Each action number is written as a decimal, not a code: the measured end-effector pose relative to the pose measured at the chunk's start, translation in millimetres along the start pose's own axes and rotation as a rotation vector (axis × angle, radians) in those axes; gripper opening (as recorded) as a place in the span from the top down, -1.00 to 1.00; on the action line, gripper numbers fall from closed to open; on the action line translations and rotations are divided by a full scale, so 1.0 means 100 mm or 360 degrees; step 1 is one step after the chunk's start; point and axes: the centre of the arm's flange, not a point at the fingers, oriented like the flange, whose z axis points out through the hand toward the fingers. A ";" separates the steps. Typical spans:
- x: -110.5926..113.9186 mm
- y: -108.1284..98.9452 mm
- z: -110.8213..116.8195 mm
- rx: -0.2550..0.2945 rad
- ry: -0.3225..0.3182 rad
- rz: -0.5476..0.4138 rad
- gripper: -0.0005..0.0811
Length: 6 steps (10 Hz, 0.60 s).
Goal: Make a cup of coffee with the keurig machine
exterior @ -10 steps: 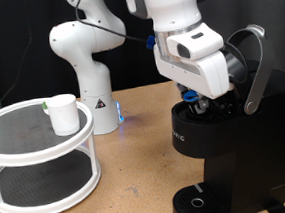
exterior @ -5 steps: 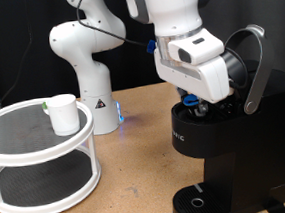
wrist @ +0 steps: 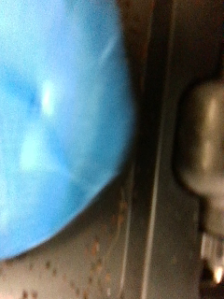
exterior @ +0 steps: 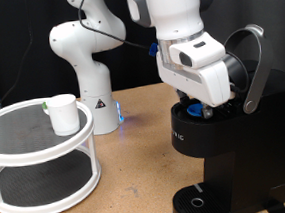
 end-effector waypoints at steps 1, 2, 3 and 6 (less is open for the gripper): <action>0.02 0.01 -0.02 -0.0009 0.0010 -0.0001 -0.59; 0.01 0.01 -0.02 -0.0007 0.0010 0.0002 -0.86; 0.01 0.02 -0.03 0.0000 0.0018 0.0014 -0.86; -0.10 0.08 -0.13 0.0066 0.0074 0.0013 -0.98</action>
